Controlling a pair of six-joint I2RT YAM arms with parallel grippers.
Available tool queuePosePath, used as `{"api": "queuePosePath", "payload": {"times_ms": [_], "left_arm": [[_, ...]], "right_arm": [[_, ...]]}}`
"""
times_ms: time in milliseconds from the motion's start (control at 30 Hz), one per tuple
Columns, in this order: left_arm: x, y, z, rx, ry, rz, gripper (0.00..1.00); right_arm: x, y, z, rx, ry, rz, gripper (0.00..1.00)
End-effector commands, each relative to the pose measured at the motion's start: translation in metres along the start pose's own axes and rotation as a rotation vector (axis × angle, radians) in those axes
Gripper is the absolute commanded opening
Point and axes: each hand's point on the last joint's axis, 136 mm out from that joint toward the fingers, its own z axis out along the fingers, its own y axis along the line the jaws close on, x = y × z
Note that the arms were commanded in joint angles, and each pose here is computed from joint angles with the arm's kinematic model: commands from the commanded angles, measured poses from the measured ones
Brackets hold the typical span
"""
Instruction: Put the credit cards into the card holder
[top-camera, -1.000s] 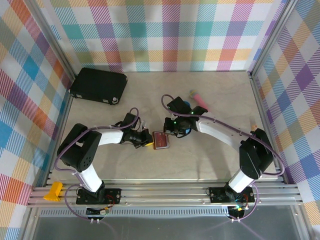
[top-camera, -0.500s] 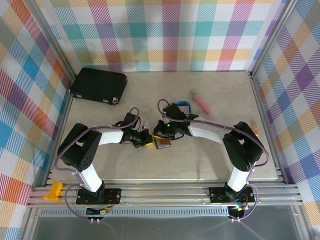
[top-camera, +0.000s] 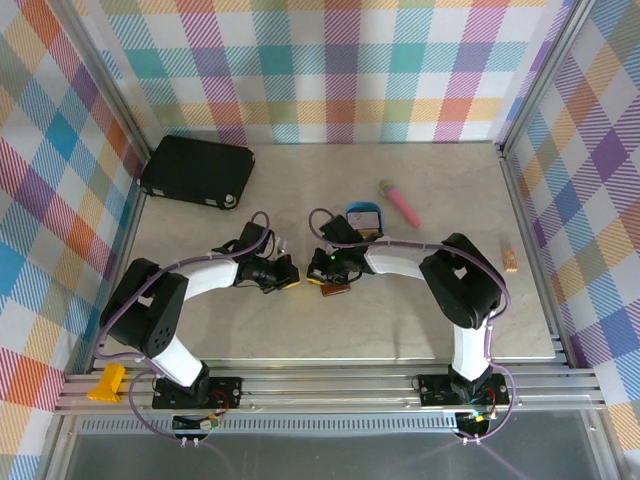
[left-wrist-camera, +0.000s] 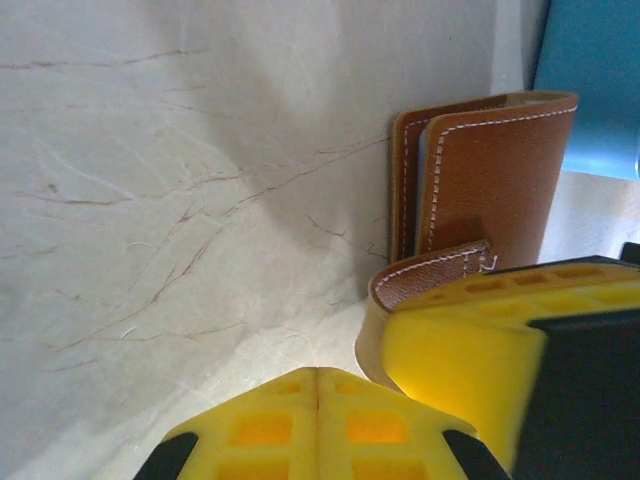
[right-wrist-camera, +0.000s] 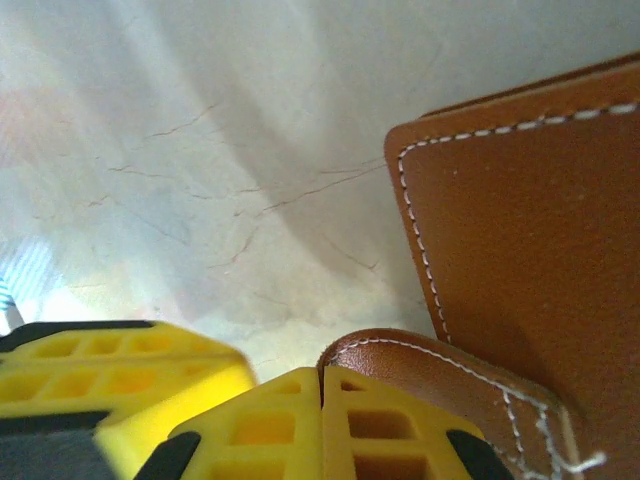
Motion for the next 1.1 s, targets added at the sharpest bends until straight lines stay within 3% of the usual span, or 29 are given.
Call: {"api": "queuePosePath", "payload": {"times_ms": [0, 100, 300, 467, 633, 833, 1067], "left_arm": [[0.002, 0.005, -0.008, -0.022, -0.002, 0.001, 0.01], [-0.001, 0.001, -0.010, -0.008, -0.013, 0.007, 0.11], [-0.008, -0.005, -0.017, 0.004, -0.044, 0.023, 0.27], [-0.009, -0.007, -0.020, 0.012, -0.049, 0.028, 0.30], [-0.009, -0.010, -0.023, 0.016, -0.059, 0.036, 0.30], [-0.014, -0.025, -0.030, 0.075, -0.081, 0.064, 0.32], [-0.024, -0.040, -0.033, 0.120, -0.108, 0.059, 0.43]], "right_arm": [[-0.005, 0.014, -0.007, 0.008, -0.017, -0.069, 0.10], [-0.006, 0.028, -0.024, 0.012, -0.029, -0.152, 0.31], [-0.001, 0.048, -0.076, -0.018, -0.064, -0.289, 0.48], [-0.003, 0.037, -0.128, -0.065, -0.116, -0.308, 0.54], [-0.012, -0.026, -0.155, 0.012, -0.159, -0.221, 0.55], [0.002, -0.052, -0.133, -0.029, -0.057, -0.264, 0.55], [-0.004, -0.065, -0.098, -0.029, -0.001, -0.208, 0.55]]}}
